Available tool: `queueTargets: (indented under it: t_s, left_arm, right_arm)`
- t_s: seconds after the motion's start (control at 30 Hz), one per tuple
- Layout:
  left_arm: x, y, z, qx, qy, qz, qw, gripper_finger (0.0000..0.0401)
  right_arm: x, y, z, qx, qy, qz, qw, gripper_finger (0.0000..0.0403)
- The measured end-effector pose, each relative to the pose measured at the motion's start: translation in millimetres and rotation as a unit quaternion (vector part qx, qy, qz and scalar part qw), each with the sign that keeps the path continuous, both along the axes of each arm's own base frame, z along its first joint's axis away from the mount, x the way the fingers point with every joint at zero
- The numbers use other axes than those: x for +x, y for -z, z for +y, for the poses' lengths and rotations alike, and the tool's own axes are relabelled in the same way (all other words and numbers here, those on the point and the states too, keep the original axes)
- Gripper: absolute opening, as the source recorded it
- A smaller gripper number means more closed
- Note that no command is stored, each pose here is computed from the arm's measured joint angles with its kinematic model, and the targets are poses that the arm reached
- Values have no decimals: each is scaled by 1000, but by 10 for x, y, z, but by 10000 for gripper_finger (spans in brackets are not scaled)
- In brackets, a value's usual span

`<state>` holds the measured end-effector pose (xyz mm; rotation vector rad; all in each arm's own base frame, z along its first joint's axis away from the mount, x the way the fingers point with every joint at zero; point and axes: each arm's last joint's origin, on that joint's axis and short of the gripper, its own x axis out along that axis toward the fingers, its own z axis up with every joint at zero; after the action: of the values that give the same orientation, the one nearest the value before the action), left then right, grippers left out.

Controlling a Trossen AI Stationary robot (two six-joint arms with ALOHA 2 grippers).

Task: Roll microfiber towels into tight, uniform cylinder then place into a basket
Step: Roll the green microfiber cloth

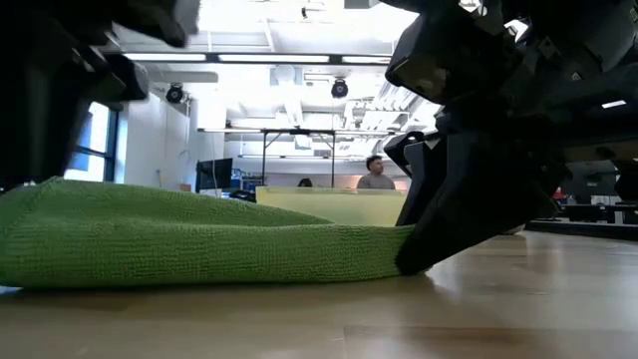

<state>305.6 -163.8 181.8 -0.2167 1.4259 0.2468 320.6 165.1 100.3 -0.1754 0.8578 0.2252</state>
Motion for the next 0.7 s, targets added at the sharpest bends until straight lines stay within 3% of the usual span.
queueTargets:
  t_s: [0.07,0.13,0.23,0.37,0.53,0.6,0.63,0.7]
  left_arm:
    - [-28,-109,-23,12,3,22,1000,88]
    - [-7,-223,-115,10,6,1,1000,88]
    - [40,-287,-393,11,33,-110,993,88]
    - [45,-427,-826,23,47,-297,954,88]
    - [-156,-591,-932,171,-45,-428,886,87]
    - [-244,-614,-936,204,-77,-453,865,87]
    - [-289,-611,-925,214,-78,-450,863,87]
    - [-387,-612,-820,238,-67,-411,878,87]
  right_arm:
    - [1,-1,0,0,0,-1,1000,47]
    - [2,-2,1,2,2,-1,1000,47]
    - [3,-2,1,11,11,-2,1000,47]
    - [5,-3,2,11,11,-4,1000,47]
    - [22,-7,-21,18,33,-8,999,47]
    - [40,-7,-57,26,52,-8,998,47]
    - [55,-6,-86,29,64,-8,997,47]
    - [91,-5,-165,37,91,-9,995,47]
